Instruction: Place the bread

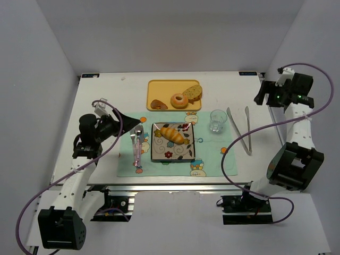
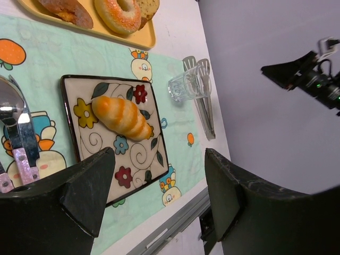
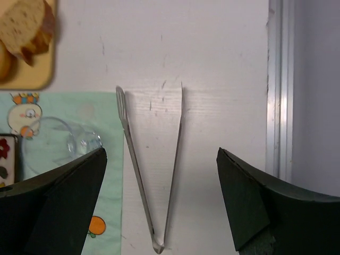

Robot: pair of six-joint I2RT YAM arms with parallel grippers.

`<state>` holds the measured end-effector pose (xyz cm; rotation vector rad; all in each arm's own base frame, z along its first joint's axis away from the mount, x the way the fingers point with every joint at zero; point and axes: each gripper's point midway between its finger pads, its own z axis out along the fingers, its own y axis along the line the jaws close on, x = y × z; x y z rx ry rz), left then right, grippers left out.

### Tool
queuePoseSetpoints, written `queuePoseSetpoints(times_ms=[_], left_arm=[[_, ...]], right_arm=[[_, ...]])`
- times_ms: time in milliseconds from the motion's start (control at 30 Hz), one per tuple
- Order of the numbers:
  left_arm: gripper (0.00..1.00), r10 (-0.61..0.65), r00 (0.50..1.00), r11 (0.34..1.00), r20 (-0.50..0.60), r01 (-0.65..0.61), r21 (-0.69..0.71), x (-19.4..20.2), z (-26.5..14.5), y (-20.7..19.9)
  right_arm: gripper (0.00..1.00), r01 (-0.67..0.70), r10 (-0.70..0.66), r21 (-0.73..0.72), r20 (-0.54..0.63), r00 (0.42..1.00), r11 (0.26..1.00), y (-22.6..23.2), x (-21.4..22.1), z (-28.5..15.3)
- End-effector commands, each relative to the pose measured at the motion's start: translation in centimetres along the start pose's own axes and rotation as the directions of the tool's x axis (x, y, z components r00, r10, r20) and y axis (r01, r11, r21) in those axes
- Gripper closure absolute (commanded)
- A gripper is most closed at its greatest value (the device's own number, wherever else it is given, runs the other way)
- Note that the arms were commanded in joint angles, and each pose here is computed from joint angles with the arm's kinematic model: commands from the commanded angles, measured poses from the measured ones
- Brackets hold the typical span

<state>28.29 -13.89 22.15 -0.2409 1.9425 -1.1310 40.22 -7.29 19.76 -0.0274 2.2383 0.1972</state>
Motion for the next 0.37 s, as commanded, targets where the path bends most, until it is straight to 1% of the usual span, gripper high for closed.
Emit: queuePoseSetpoints(times_ms=[0, 67, 200, 233, 267, 333], left_arm=[[0.22, 0.043, 0.999, 0.998, 0.03, -0.044, 0.041, -1.4, 0.0, -1.6], [0.22, 0.041, 0.999, 0.998, 0.02, -0.042, 0.039, -1.4, 0.2, -1.4], [0.22, 0.055, 0.998, 0.997, 0.019, -0.056, 0.044, -1.6, 0.4, -1.6], [0.22, 0.055, 0.998, 0.998, 0.022, -0.056, 0.041, -1.6, 0.3, -1.6], [0.22, 0.058, 0.998, 0.997, 0.027, -0.06, 0.042, -1.7, 0.2, -1.7], [0.22, 0.051, 0.998, 0.998, 0.029, -0.053, 0.038, -1.4, 0.1, -1.5]], right_arm=[[0.11, -0.093, 0.093, -0.013, -0.012, 0.996, 0.996, 0.8, -2.0, -1.6], [0.11, -0.091, 0.092, -0.02, 0.026, 0.995, 0.996, 1.0, -3.8, -2.3], [0.11, -0.136, 0.139, -0.045, 0.07, 0.988, 0.99, 1.5, -5.9, -2.7], [0.1, -0.138, 0.141, -0.045, 0.066, 0.988, 0.989, 1.4, -5.9, -2.5], [0.11, -0.174, 0.176, -0.044, 0.054, 0.983, 0.984, 1.4, -6.1, -2.2], [0.1, -0.178, 0.18, -0.051, 0.042, 0.983, 0.983, 1.5, -6.1, -2.1]])
